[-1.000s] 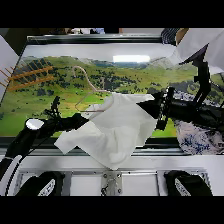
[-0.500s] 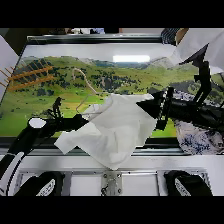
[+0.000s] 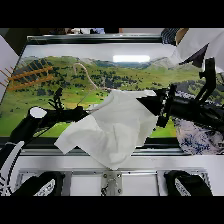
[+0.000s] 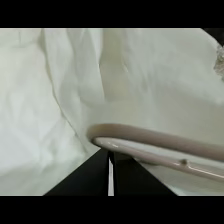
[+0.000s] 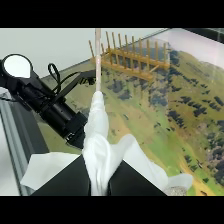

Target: Fold the clothes and pants, and hang the long-sleeved shirts on hangers.

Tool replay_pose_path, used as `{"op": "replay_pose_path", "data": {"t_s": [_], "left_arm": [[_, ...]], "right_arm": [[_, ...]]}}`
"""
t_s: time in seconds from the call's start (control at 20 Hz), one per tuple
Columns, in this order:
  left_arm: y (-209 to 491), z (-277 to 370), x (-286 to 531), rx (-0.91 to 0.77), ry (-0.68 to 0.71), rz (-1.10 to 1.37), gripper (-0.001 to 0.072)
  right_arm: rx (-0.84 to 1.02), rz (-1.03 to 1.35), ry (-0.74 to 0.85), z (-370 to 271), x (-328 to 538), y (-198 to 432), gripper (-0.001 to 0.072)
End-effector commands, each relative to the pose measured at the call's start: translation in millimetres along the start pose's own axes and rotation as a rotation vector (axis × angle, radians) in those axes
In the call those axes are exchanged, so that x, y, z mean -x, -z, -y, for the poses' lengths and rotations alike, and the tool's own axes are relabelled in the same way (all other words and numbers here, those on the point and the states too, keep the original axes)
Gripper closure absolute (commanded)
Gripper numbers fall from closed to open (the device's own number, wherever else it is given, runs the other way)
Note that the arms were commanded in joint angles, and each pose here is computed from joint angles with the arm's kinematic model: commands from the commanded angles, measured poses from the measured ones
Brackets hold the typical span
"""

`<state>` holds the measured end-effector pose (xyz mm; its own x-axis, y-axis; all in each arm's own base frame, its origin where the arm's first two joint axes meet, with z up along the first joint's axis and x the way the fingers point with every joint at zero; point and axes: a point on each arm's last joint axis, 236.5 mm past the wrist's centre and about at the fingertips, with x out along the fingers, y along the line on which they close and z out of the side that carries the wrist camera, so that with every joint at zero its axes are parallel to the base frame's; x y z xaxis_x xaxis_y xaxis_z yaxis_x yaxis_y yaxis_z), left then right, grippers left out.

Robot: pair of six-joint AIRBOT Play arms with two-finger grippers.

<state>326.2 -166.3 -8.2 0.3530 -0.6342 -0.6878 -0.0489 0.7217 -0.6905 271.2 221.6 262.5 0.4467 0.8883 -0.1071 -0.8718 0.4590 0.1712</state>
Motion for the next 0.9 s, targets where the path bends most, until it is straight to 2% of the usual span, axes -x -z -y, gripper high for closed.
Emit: {"op": "replay_pose_path", "data": {"t_s": [0.0, 0.3, 0.6, 0.85], "left_arm": [[-5.7, 0.6, 6.3, -0.003, 0.001, -0.001, 0.0690], [2.9, -8.5, 2.6, 0.002, -0.018, -0.020, 0.0690], [-29.5, -8.2, 21.9, 0.007, -0.016, 0.056, 0.0690], [-22.7, -24.8, 23.1, -0.026, -0.081, 0.025, 0.0690]], "right_arm": [[-0.003, -0.009, 0.019, 4.7, -0.2, 2.5, 0.0697], [-0.006, -0.021, 0.026, 6.2, 0.0, 5.1, 0.0697], [0.012, -0.110, 0.005, 0.5, 1.8, 25.9, 0.0697], [0.025, -0.113, 0.014, -0.3, 3.9, 25.2, 0.0697]]}}
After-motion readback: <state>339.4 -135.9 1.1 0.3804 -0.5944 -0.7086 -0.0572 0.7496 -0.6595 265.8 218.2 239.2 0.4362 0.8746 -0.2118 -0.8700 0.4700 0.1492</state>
